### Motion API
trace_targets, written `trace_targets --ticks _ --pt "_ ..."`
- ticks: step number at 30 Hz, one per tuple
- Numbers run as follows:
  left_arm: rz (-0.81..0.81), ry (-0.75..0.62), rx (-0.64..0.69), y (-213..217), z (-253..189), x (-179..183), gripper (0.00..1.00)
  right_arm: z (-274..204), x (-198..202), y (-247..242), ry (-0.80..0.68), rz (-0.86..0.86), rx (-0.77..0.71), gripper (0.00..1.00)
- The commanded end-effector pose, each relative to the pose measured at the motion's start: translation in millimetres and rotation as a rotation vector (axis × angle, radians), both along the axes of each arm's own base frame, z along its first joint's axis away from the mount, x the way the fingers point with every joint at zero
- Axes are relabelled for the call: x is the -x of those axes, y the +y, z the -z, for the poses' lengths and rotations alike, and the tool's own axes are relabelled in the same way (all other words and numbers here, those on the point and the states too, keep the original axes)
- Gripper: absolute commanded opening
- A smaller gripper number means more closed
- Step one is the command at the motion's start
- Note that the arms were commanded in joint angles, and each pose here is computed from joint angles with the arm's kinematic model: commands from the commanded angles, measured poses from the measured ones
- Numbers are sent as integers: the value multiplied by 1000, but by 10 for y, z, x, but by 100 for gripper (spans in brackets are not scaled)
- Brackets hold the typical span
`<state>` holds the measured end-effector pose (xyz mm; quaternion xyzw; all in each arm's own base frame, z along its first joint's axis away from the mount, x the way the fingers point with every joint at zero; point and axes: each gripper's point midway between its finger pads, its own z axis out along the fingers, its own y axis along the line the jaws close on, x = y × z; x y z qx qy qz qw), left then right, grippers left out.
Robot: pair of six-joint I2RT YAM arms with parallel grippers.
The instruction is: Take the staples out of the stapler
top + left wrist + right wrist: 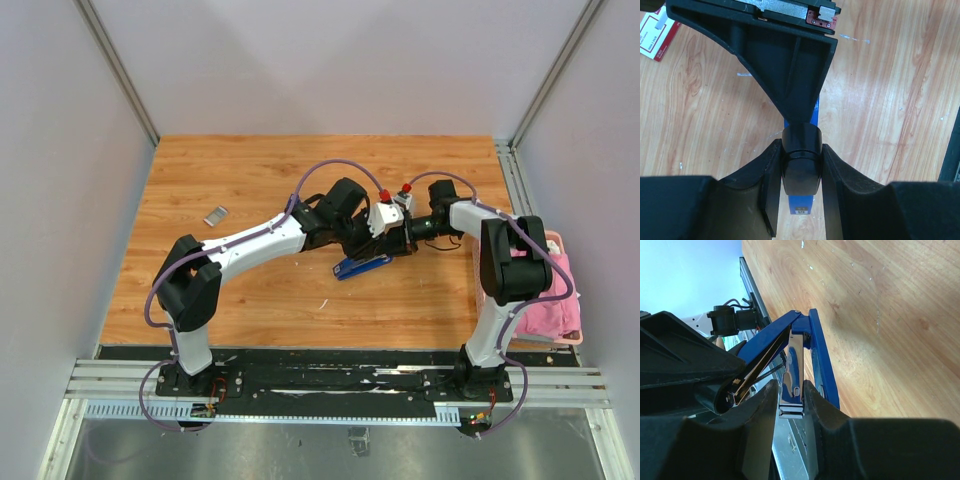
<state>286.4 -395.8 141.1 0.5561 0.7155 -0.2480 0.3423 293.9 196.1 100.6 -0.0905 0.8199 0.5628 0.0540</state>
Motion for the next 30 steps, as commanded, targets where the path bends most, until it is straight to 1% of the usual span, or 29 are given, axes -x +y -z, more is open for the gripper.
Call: trace_targets --ticks 1,8,12,13,17,23,26,30 --pt "18 -47 62 -143 -205 -41 0 -59 84 121 2 -49 -42 24" --pt "14 -49 60 -143 -197 -53 0 -66 88 124 2 -53 -47 10" --pt "13 -41 49 -154 -160 -61 0 -80 76 121 -2 -51 -47 5" --pt "12 -37 45 -159 -145 -63 2 -87 74 124 -2 -52 -47 3" --pt "-1 -27 22 -188 -42 -76 16 -117 76 130 -3 -52 -54 1" --pt "-13 -17 -21 -244 114 -67 29 -139 76 131 -4 -53 -62 0" --pt "-17 -25 -25 -247 107 -73 41 -140 71 131 -5 -53 -63 1" --pt "-34 -47 -29 -233 62 -110 61 -129 74 130 -2 -52 -61 1"
